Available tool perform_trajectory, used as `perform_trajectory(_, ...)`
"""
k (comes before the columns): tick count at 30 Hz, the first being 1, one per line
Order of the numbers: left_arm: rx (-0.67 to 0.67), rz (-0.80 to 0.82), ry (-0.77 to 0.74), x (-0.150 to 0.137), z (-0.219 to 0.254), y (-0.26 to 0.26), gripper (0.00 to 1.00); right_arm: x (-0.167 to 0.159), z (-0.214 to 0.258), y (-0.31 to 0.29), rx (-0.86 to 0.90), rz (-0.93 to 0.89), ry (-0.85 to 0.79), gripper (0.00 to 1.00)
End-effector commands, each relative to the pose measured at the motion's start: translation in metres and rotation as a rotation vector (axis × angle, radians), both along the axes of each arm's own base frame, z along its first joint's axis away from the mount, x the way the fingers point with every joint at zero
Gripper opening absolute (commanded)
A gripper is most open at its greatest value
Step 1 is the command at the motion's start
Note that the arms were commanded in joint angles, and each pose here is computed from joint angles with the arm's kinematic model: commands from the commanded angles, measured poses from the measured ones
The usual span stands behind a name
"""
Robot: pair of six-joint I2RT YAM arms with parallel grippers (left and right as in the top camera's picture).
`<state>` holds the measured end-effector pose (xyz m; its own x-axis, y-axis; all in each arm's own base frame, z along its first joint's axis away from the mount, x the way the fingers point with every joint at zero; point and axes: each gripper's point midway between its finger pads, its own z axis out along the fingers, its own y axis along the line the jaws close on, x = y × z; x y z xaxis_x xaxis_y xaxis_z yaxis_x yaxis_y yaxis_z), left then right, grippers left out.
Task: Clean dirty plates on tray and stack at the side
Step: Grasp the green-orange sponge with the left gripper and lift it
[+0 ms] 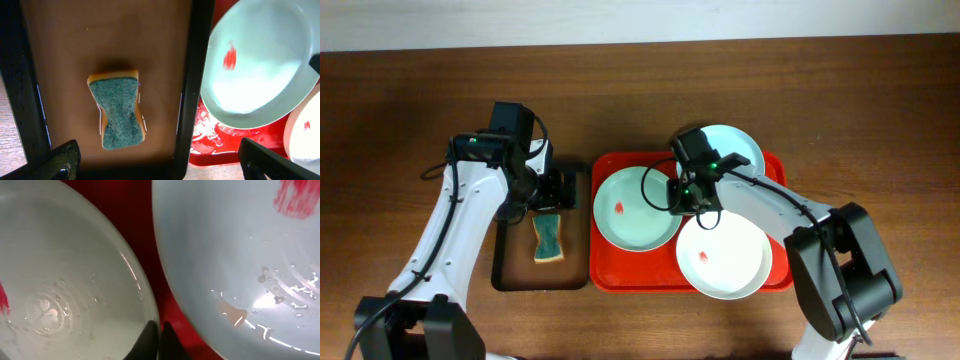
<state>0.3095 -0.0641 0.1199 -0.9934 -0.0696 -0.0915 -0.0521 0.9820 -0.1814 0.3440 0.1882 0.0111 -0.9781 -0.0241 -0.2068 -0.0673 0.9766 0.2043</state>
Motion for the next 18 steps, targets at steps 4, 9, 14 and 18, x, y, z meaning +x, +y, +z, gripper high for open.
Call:
perform_trajectory(4, 0.009, 0.006, 0.021, -0.003, -0.005, 0.001, 0.99, -0.001, -0.004, -0.004, -0.009, -0.013, 0.010, 0.04)
perform_trajectory(9, 0.013, 0.007, 0.002, 0.002, -0.005, 0.002, 0.99, 0.000, -0.004, -0.004, -0.008, -0.013, 0.008, 0.04)
perform_trajectory(14, 0.000, 0.006, -0.022, 0.008, -0.005, 0.000, 0.43, -0.007, -0.005, -0.003, -0.002, -0.008, 0.039, 0.04)
perform_trajectory(18, 0.010, 0.006, 0.065, -0.019, -0.047, 0.003, 0.40, -0.007, -0.005, -0.002, 0.000, -0.005, 0.035, 0.04)
